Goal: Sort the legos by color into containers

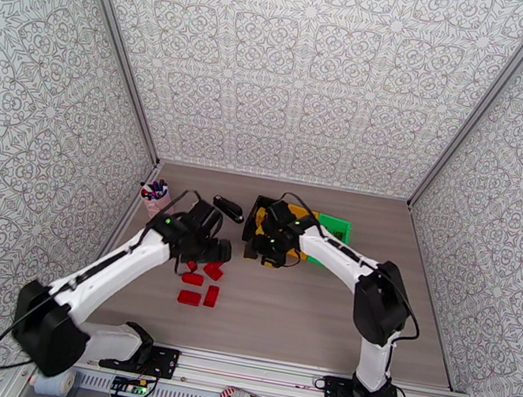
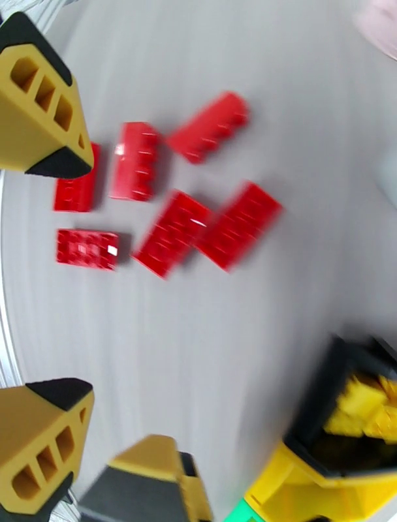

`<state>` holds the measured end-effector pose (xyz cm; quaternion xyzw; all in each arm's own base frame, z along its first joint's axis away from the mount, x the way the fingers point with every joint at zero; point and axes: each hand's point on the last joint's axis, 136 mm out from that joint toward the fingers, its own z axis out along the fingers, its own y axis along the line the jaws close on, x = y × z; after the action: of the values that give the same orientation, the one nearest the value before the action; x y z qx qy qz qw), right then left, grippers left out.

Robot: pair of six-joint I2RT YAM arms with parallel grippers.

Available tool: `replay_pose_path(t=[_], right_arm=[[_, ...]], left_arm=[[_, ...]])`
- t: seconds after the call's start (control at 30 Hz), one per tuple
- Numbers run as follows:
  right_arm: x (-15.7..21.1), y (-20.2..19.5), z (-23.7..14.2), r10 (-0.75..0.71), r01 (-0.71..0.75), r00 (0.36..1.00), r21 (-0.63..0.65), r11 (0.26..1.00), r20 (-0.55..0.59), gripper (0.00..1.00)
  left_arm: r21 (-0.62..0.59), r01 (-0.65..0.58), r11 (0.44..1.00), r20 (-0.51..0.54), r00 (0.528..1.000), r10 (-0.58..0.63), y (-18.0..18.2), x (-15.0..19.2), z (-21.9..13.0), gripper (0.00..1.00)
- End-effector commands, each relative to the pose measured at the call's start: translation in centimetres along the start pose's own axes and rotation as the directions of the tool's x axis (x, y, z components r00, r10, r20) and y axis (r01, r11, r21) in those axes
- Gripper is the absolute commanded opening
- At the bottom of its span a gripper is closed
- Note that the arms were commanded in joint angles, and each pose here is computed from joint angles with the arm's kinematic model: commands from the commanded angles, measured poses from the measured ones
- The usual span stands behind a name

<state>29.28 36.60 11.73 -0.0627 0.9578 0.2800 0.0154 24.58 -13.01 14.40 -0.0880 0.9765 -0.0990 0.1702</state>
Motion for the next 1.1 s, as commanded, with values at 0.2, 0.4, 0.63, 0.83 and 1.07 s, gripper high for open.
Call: replay_pose_path(t=[0.2,0.4,0.63,0.83,1.07], right_arm=[[3.5,1.1,1.5,-0.061,0.061,0.995,0.005,0.998,-0.084,0.64],[5.5,-1.1,0.8,-0.055,0.06,0.994,0.052,0.997,-0.095,0.66],[7.4,-3.5,0.2,-0.013,0.019,0.996,0.077,0.997,-0.09,0.66],[8.0,-4.4,-0.4,0.007,0.0,0.997,0.089,0.996,-0.08,0.66],[7.8,-4.4,-1.0,0.017,-0.01,0.998,0.09,0.996,-0.068,0.66]], left_arm=[[-0.055,0.087,0.995,-0.049,0.995,-0.089,2.0,6.7,0.4,0.87],[-0.07,0.095,0.993,-0.087,0.991,-0.101,2.2,10.4,1.8,0.88],[-0.1,0.066,0.993,-0.145,0.986,-0.08,2.2,13.2,4.4,0.89],[-0.109,0.061,0.992,-0.157,0.985,-0.078,2.5,13.8,6.7,0.9],[-0.098,0.048,0.994,-0.172,0.983,-0.064,2.2,12.6,8.6,0.9]])
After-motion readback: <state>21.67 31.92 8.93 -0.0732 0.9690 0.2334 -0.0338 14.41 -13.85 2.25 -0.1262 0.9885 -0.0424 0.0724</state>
